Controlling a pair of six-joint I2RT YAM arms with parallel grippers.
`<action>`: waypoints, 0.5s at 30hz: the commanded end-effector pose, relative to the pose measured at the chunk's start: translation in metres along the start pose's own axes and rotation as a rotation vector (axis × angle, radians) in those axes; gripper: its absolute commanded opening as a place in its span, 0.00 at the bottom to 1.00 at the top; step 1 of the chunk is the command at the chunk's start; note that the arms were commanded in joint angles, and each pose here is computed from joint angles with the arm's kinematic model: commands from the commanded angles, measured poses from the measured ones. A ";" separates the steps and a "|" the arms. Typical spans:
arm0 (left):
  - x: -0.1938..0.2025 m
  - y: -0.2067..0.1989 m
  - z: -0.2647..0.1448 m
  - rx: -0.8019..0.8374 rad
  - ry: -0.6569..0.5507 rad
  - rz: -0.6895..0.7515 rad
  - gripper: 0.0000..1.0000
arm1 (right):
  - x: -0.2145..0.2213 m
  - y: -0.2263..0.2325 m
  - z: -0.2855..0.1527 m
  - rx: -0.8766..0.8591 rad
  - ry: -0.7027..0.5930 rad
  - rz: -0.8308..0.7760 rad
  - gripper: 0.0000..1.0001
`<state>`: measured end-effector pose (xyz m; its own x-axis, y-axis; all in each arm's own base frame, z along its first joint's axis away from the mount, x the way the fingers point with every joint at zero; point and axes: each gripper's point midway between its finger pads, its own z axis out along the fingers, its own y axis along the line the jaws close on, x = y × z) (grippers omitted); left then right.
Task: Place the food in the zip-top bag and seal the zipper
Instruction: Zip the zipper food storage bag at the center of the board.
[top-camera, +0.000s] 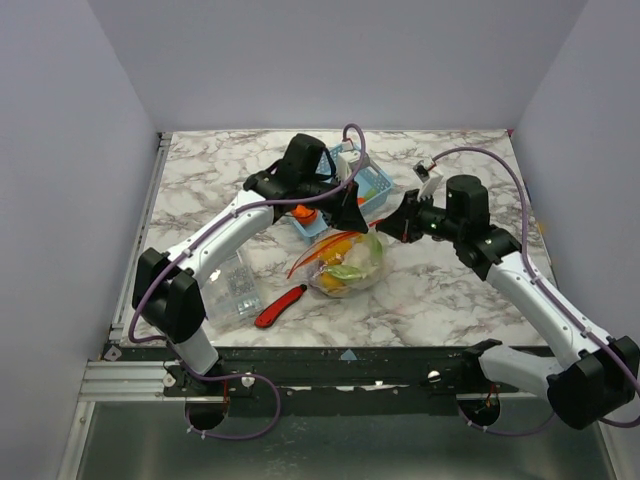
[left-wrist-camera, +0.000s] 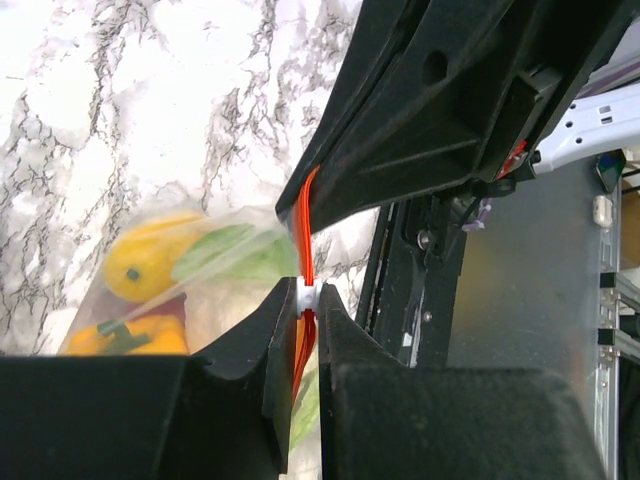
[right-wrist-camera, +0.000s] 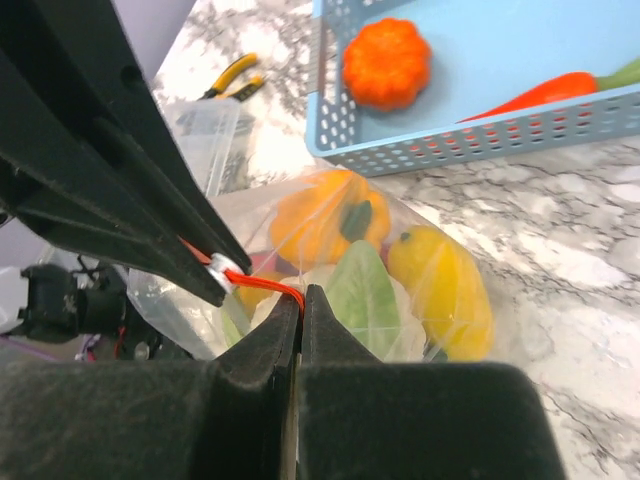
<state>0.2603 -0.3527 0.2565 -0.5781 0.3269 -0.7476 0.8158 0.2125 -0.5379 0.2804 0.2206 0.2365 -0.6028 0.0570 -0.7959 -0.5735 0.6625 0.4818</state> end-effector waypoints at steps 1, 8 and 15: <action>0.016 -0.021 -0.018 -0.011 0.036 -0.045 0.10 | -0.046 -0.039 -0.017 0.258 -0.228 0.022 0.00; 0.030 -0.026 -0.029 -0.048 0.045 -0.048 0.10 | -0.046 -0.065 -0.031 0.419 -0.265 0.032 0.00; 0.044 -0.031 -0.038 -0.075 0.053 -0.050 0.10 | -0.041 -0.086 -0.038 0.532 -0.270 0.039 0.00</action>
<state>0.2384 -0.3262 0.2569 -0.5813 0.3266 -0.7453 0.8121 0.2899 -0.5064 0.3100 0.1765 0.2434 -0.5090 0.1961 -0.8381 -0.3438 0.8464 0.4068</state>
